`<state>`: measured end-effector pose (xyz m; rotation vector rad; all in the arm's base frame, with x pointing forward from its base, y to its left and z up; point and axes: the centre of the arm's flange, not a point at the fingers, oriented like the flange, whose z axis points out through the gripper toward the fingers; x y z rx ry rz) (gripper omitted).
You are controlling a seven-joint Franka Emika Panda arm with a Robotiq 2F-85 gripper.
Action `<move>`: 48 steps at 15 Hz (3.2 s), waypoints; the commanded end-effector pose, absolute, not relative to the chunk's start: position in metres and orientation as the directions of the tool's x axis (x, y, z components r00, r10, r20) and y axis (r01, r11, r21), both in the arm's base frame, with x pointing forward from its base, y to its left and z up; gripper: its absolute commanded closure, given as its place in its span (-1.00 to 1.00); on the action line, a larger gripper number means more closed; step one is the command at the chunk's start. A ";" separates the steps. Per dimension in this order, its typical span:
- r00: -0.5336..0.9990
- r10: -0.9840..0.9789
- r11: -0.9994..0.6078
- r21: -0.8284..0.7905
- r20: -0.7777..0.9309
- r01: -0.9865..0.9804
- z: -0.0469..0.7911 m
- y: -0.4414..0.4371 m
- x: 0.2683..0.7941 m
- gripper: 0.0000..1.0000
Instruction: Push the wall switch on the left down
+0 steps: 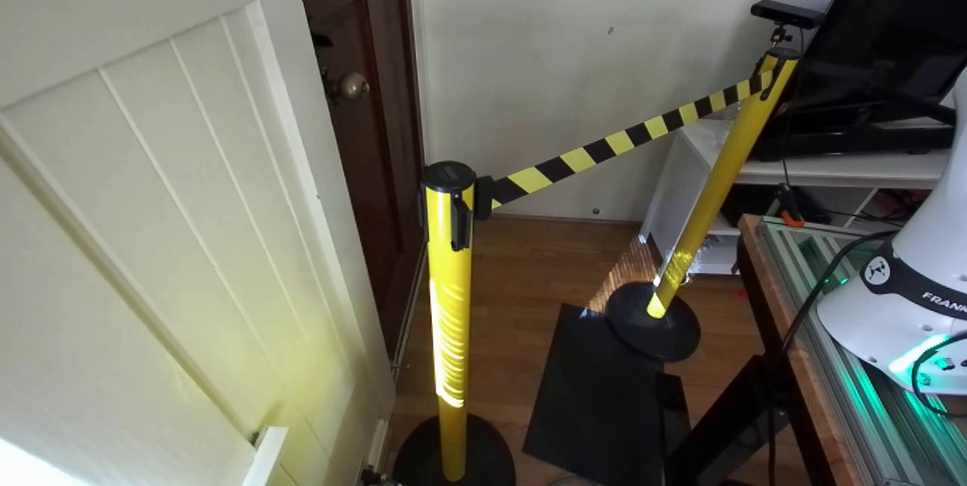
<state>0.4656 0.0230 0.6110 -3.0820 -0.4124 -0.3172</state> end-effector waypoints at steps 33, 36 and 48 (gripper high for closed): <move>0.761 0.348 -0.935 0.148 0.547 0.322 0.729 0.145 0.708 0.52; 0.742 0.359 -0.931 0.160 0.566 0.329 0.727 0.151 0.720 0.93; 0.718 0.356 -0.928 0.132 0.598 0.350 0.713 0.162 0.716 1.00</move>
